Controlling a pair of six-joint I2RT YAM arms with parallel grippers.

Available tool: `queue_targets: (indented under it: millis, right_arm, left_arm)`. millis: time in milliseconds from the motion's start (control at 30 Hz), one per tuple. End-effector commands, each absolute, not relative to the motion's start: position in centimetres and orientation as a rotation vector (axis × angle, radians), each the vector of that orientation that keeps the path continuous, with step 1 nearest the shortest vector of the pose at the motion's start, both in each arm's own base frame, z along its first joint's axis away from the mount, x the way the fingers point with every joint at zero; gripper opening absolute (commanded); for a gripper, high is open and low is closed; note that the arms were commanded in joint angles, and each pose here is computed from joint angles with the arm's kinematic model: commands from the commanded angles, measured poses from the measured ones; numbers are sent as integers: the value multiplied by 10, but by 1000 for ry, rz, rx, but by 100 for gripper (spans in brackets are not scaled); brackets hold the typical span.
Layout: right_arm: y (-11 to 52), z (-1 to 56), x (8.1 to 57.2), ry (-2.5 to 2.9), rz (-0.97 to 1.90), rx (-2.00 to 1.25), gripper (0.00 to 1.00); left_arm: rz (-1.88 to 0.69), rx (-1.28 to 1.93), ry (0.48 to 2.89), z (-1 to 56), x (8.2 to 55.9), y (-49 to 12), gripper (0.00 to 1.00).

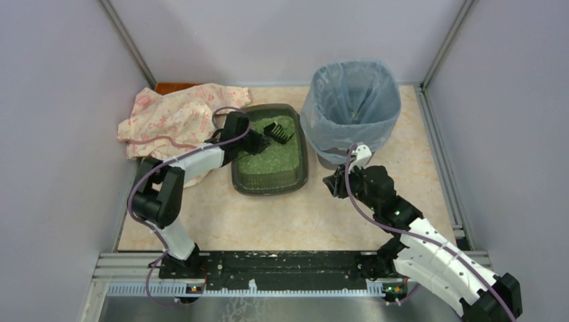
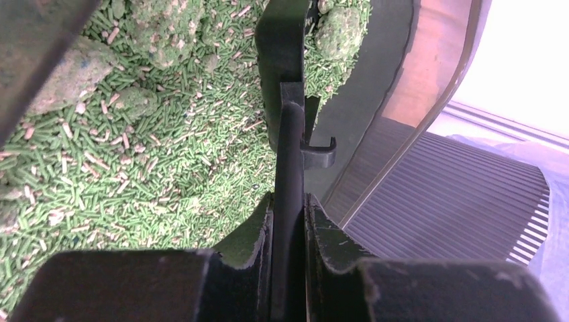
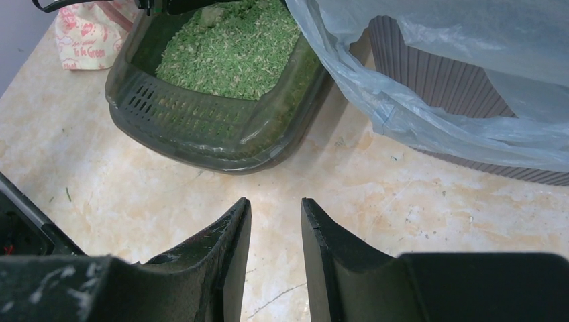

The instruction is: Clean the litter box

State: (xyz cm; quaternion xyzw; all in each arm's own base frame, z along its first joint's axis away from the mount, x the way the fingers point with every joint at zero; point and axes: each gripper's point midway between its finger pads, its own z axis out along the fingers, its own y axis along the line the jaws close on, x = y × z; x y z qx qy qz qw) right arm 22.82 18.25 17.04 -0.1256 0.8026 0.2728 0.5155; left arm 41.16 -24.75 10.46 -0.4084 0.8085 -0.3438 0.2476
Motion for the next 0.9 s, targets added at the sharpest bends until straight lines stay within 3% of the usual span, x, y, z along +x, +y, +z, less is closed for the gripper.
queue_targets:
  millis: [0, 533, 867]
  right_arm:
    - [184, 207, 233, 1838, 673, -298, 34]
    - [188, 209, 234, 1853, 684, -304, 34]
    - [190, 204, 234, 1867, 692, -302, 34]
  left_arm:
    - [-848, -1206, 2348, 32, 382, -241, 0]
    - [-1180, -1083, 2289, 9, 352, -253, 0]
    - [-1192, -1074, 2240, 8, 330, -232, 0]
